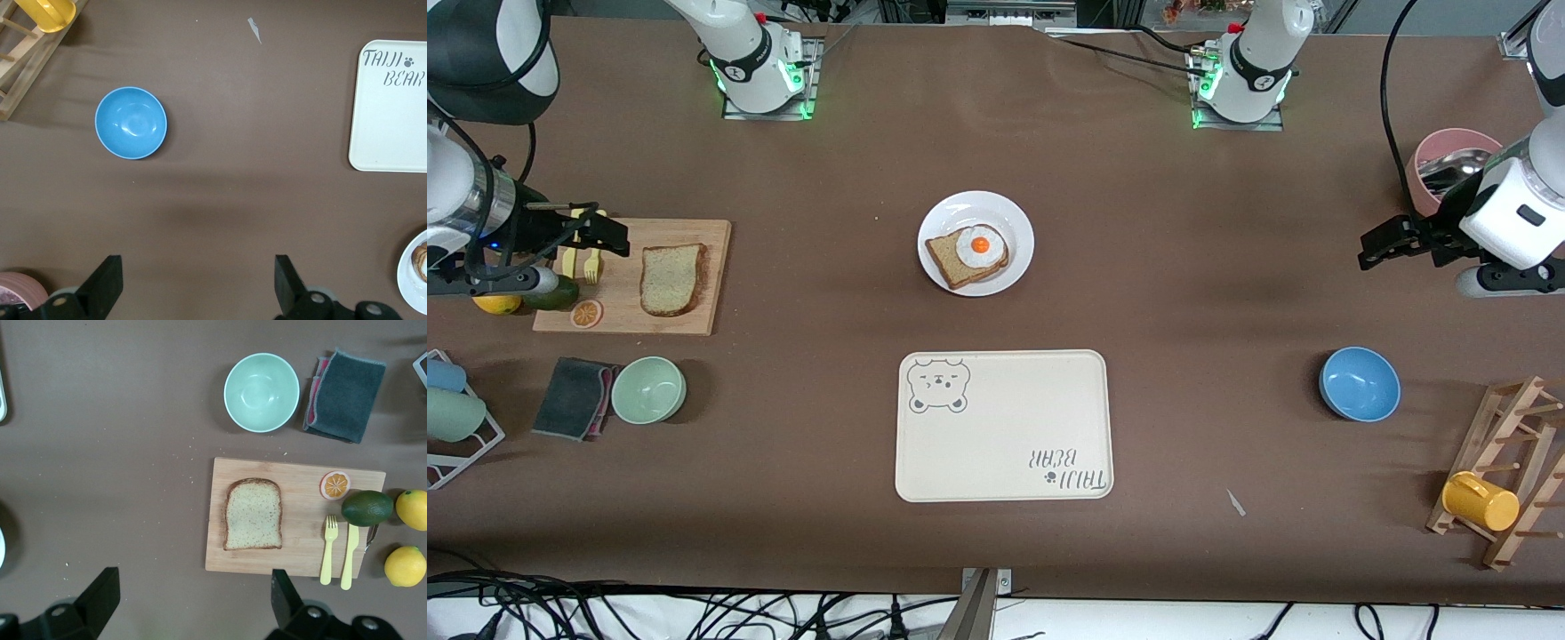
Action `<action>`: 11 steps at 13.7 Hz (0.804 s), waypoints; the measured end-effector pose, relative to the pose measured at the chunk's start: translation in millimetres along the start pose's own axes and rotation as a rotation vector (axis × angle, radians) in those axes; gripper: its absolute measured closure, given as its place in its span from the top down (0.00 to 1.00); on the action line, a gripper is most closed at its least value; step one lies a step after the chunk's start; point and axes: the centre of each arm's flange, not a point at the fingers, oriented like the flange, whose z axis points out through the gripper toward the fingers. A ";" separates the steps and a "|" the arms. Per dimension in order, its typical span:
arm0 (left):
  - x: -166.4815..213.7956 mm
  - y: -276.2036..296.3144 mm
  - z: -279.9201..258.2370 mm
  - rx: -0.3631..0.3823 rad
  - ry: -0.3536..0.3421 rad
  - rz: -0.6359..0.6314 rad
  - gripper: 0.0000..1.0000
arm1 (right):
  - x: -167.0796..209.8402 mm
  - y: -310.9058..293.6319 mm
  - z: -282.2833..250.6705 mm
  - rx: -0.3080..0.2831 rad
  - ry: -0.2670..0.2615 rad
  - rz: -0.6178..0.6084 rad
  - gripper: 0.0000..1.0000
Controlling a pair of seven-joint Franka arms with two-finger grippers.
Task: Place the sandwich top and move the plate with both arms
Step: 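Move the right gripper over the bread slice on the cutting board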
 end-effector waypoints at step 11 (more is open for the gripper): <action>-10.6 7.4 -10.1 0.002 -0.009 -0.010 1.00 | -3.8 0.0 6.3 0.001 -0.017 0.000 1.00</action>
